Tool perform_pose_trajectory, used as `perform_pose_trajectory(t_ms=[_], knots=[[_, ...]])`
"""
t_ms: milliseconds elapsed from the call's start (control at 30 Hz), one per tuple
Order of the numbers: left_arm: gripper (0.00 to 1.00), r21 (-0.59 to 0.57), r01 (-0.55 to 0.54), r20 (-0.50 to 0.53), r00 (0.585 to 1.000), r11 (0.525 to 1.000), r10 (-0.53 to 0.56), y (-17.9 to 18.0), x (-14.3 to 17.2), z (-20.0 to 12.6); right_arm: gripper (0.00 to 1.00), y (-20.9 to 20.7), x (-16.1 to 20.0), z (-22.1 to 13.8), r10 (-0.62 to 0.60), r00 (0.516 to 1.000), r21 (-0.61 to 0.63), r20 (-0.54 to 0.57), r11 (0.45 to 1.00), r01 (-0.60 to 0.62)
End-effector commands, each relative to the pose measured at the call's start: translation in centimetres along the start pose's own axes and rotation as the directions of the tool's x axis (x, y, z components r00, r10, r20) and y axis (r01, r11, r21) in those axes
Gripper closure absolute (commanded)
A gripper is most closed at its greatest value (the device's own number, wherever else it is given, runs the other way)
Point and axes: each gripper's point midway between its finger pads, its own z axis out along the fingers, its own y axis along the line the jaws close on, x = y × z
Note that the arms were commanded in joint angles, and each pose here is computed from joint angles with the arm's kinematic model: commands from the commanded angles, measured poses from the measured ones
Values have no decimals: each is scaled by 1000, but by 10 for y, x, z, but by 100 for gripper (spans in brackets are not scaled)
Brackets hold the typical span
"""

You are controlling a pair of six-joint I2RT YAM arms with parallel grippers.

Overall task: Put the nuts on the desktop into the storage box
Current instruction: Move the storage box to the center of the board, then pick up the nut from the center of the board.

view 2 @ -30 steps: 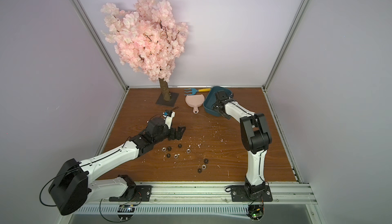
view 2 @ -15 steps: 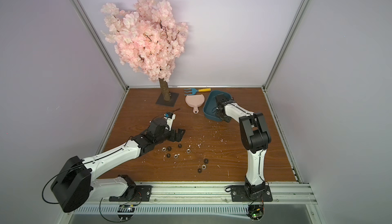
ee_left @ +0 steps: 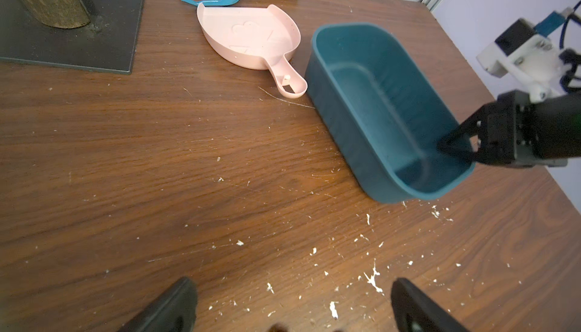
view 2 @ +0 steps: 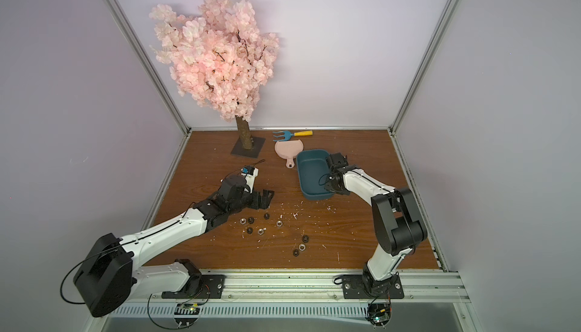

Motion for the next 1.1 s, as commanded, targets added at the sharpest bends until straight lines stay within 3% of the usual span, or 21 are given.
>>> perform_pose_trajectory(t_ms=[0, 333, 500, 667, 900, 1067], knots=[[1, -6, 65, -25, 998, 998, -65, 2, 11, -3, 83, 11, 21, -11, -134, 991, -65, -25, 989, 133], [0, -273, 202, -104, 966, 941, -238, 45, 37, -19, 84, 32, 57, -18, -300, 953, -126, -51, 948, 291], [1, -382, 245, -120, 943, 891, -311, 63, 51, -23, 77, 35, 45, -29, -304, 953, -107, -15, 948, 300], [1, -462, 332, -112, 898, 822, -426, 85, 65, -30, 66, 43, 12, -68, -283, 953, -121, 109, 948, 295], [6, -407, 313, -173, 896, 858, -409, 78, 71, -23, 48, 55, -28, -140, -272, 904, -170, 330, 925, 340], [11, -443, 272, -206, 897, 854, -392, 85, 81, -18, 34, 95, -22, -190, -264, 828, -306, 494, 839, 450]])
